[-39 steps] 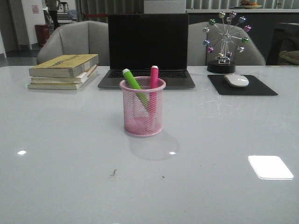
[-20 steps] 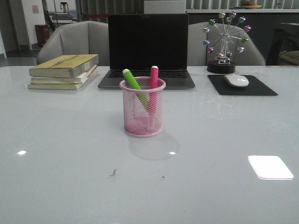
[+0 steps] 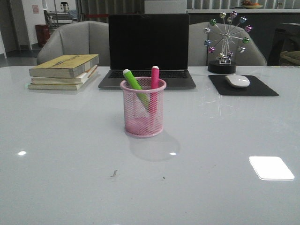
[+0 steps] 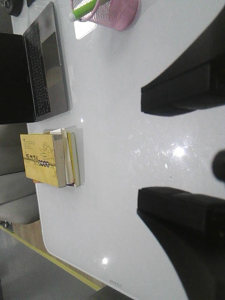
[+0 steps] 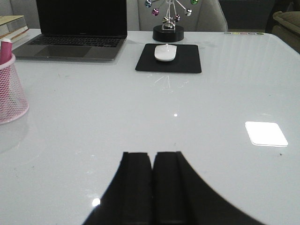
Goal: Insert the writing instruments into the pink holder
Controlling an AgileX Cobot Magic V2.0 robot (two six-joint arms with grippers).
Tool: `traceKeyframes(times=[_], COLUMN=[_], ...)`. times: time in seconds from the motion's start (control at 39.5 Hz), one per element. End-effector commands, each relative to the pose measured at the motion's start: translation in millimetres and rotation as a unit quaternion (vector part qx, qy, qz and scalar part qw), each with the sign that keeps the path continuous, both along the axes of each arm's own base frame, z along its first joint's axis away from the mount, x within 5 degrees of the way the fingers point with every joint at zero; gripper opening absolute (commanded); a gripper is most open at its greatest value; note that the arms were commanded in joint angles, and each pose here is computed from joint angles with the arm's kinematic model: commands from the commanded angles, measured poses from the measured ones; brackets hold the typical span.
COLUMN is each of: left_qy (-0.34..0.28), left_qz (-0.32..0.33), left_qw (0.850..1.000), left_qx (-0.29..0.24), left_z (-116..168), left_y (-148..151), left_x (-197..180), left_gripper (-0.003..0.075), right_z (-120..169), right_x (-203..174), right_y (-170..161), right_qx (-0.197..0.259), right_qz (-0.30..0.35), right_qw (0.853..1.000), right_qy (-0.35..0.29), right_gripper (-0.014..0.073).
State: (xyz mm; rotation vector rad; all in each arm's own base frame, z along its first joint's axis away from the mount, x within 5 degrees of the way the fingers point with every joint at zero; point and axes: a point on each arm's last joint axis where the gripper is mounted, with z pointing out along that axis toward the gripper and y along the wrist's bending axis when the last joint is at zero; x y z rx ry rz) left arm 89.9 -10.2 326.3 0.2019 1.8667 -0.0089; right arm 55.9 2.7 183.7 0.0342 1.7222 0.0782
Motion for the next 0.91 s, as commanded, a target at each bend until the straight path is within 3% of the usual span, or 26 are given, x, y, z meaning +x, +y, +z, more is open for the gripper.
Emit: traceKeyframes(times=[0.0,0.41,0.48,0.71,0.84,0.89], left_qy=[-0.053,-0.053,-0.056,-0.063,-0.106,-0.130], left_qz=[0.003,0.003,0.007,0.005,0.001,0.001], left_qw=[0.999,0.999,0.998,0.998,0.994,0.990], left_qx=[-0.009,-0.009,0.014,0.001,-0.036,-0.047], left_z=[16,16,16,18,26,30], left_y=[0,0,2,1,0,0], left_x=[1,1,1,-1,-11,-15], left_gripper=[0.0402,0.0402,0.0391,0.0244,0.0093,0.0097], right_z=[7,7,7,7,7,7], right_x=[-1,-1,-1,-1,-1,-1], right_y=[-1,-1,-1,-1,-1,-1], right_qx=[-0.004,-0.004,-0.004,-0.004,-0.004,-0.004], right_qz=[-0.007,-0.007,-0.007,-0.007,-0.007,-0.007], right_qw=[0.999,0.999,0.999,0.999,0.999,0.999], right_qy=[-0.046,-0.046,-0.046,-0.046,-0.046,-0.046], right_gripper=[0.0021,0.0021,0.0021,0.0021,0.0021,0.0021])
